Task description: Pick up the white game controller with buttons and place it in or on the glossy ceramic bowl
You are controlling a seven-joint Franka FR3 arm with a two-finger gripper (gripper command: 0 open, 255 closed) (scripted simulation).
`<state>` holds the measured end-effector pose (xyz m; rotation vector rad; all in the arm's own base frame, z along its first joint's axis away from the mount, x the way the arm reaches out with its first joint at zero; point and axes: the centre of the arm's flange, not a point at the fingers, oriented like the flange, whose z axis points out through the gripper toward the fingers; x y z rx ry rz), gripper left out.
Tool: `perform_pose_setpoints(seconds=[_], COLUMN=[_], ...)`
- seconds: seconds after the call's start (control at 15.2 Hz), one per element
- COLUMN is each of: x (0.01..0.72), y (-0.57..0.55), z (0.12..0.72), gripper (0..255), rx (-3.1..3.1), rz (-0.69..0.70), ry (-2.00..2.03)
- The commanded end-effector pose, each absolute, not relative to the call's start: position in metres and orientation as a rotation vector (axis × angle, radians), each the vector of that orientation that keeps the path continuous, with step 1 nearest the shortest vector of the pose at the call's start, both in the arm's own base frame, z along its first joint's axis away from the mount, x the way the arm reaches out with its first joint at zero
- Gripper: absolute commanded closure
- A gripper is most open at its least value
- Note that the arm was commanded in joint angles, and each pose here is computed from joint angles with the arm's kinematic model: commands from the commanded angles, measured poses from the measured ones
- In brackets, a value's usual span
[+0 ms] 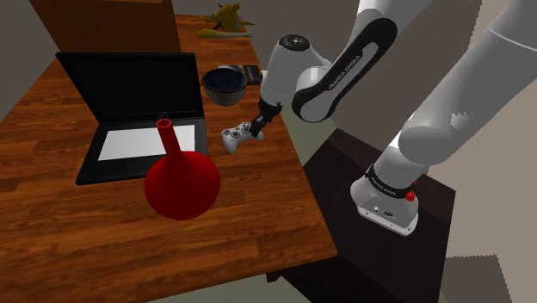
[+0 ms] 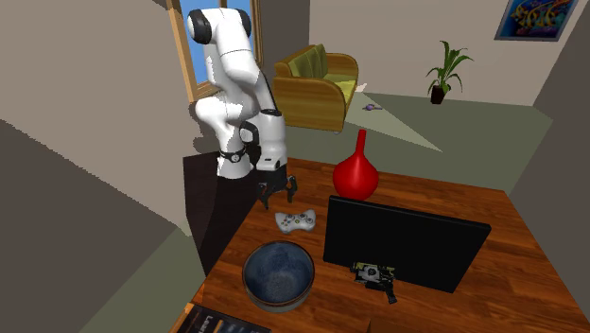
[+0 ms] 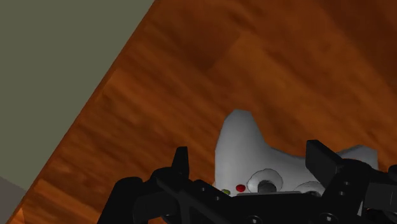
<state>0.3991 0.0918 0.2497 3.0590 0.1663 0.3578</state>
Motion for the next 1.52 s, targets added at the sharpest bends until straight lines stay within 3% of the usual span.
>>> perform_pose_setpoints(seconds=[0.0,0.46,0.99,1.06,1.45], x=[0.402,0.411,0.411,0.411,0.411], y=[0.094,0.093,0.093,0.093,0.092], z=[0.232,0.199,0.199,0.199,0.197], gripper=[0,0,0,255,255], rx=[3.054,3.054,3.054,3.054,3.054], rz=[0.371,0.371,0.371,0.371,0.371], ry=[0.192,0.192,0.192,0.192,0.192])
